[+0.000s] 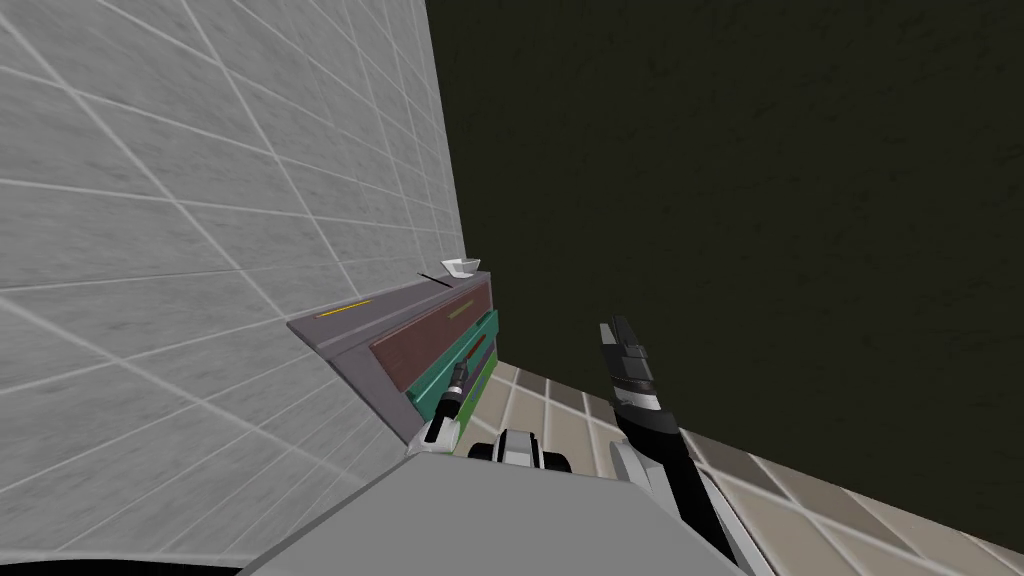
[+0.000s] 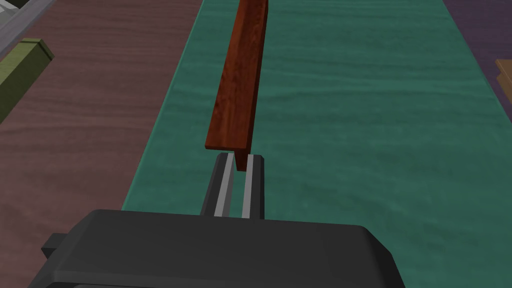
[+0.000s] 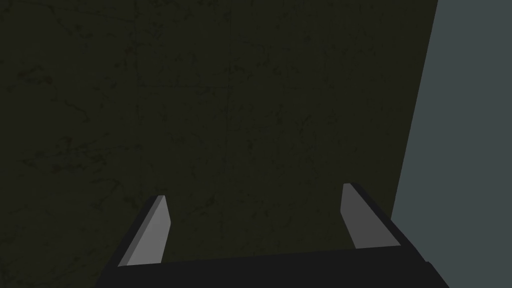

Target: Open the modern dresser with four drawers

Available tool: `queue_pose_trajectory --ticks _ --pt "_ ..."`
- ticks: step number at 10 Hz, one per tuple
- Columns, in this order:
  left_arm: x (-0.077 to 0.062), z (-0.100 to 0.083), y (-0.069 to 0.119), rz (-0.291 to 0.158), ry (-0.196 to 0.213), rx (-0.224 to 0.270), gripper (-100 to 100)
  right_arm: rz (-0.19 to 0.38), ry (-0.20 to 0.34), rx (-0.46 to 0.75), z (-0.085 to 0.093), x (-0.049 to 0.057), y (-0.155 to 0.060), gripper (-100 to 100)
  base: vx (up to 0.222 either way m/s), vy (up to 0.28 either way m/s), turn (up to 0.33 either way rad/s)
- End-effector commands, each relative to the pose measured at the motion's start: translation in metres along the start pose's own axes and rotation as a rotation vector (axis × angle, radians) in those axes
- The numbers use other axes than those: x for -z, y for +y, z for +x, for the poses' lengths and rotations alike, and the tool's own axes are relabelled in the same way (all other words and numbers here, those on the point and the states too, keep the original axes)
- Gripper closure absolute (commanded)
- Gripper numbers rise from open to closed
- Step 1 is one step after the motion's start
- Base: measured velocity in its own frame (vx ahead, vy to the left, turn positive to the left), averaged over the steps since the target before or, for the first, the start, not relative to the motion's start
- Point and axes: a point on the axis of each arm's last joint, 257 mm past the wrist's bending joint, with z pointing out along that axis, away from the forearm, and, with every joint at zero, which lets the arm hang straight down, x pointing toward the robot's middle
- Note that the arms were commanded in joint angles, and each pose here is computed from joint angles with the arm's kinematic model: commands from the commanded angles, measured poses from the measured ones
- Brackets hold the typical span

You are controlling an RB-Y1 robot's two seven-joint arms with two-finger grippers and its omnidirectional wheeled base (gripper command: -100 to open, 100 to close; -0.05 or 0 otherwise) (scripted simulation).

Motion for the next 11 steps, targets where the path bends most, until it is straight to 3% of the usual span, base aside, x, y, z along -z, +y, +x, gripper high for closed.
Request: queue_pose_trajectory --ticks 1,2,3,5,6,7,10,11 --pt "-0.015 -0.015 -0.003 0.006 -0.019 0.0 100 0.0 0.0 0.0 0.0 0.0 0.0 0 -0.08 -0.061 -0.066" --pt "-0.025 -0.028 -0.008 0.016 -0.04 0.002 100 0.0 0.0 0.0 0.0 0.0 0.0 0 -0.095 -0.071 -0.087" --pt "-0.027 -0.027 -0.006 0.01 -0.038 0.002 100 0.0 0.0 0.0 0.0 0.0 0.0 0 -0.071 -0.067 -0.051" --pt "-0.046 -0.052 -0.012 0.012 -0.082 0.008 100 0.0 0.0 0.0 0.0 0.0 0.0 0 -0.116 -0.1 -0.126" --pt "-0.05 -0.05 -0.016 0.02 -0.079 0.01 100 0.0 0.0 0.0 0.0 0.0 0.0 0 -0.092 -0.104 -0.063" --pt "-0.041 -0.05 -0.005 -0.004 -0.081 0.009 100 0.0 0.0 0.0 0.0 0.0 0.0 0 -0.022 -0.038 -0.016" --pt "-0.048 -0.044 -0.012 0.009 -0.08 0.01 100 0.0 0.0 0.0 0.0 0.0 0.0 0 -0.037 -0.168 0.012" --pt "-0.051 -0.027 -0.009 -0.011 -0.04 0.025 -100 0.0 0.0 0.0 0.0 0.0 0.0 0 -0.001 -0.099 0.295"
